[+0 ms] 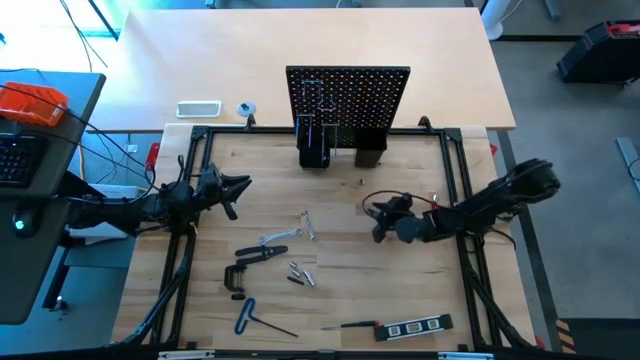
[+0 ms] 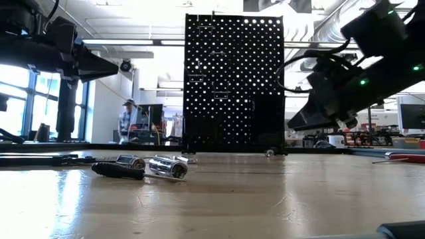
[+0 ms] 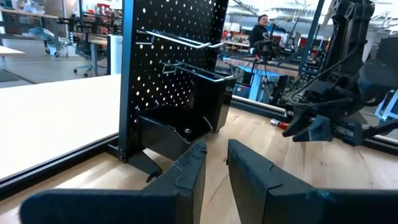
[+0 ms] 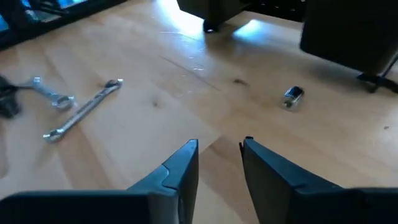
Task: Hang tools onto peg board
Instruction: Put the socket into the left bin on the pegboard
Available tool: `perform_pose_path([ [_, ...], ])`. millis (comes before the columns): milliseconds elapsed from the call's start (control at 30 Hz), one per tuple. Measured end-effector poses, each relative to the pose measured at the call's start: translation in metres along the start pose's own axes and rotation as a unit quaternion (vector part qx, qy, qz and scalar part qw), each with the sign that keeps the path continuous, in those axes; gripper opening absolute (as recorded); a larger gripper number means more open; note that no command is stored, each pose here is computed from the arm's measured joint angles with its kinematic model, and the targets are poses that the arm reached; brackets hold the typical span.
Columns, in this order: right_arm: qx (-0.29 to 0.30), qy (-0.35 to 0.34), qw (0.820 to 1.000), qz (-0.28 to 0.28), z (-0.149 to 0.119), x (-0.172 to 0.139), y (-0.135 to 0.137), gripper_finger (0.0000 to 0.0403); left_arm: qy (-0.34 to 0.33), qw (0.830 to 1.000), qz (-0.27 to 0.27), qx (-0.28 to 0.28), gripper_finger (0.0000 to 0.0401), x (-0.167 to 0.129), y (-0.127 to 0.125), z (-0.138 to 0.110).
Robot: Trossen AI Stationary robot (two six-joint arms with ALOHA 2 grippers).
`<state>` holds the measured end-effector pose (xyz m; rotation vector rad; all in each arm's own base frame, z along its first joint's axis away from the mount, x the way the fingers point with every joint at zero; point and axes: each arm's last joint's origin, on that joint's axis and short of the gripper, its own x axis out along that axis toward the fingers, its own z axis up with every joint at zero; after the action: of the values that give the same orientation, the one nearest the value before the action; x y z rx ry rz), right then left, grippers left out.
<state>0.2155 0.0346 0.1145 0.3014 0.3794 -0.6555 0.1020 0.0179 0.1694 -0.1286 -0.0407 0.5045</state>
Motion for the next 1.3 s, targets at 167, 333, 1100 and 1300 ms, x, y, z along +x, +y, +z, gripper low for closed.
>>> perform_pose_path([
  [167,0.0,-0.008,1.0,-0.017,0.01,0.012,0.004,0.0181,0.001,1.0,0.0,0.0,0.006,0.0,0.0,0.0],
  [333,-0.005,0.004,0.998,-0.055,0.006,0.031,0.001,0.0203,0.0,1.0,0.0,0.0,0.006,0.0,0.0,0.0],
  [1100,0.019,0.024,0.979,-0.2,0.001,0.106,-0.013,0.0204,0.001,1.0,-0.001,0.0,0.006,0.0,0.0,0.0],
  [1300,0.03,0.023,0.977,-0.208,0.006,0.111,-0.021,0.0204,0.0,1.0,0.0,0.001,0.006,0.0,0.0,0.0],
])
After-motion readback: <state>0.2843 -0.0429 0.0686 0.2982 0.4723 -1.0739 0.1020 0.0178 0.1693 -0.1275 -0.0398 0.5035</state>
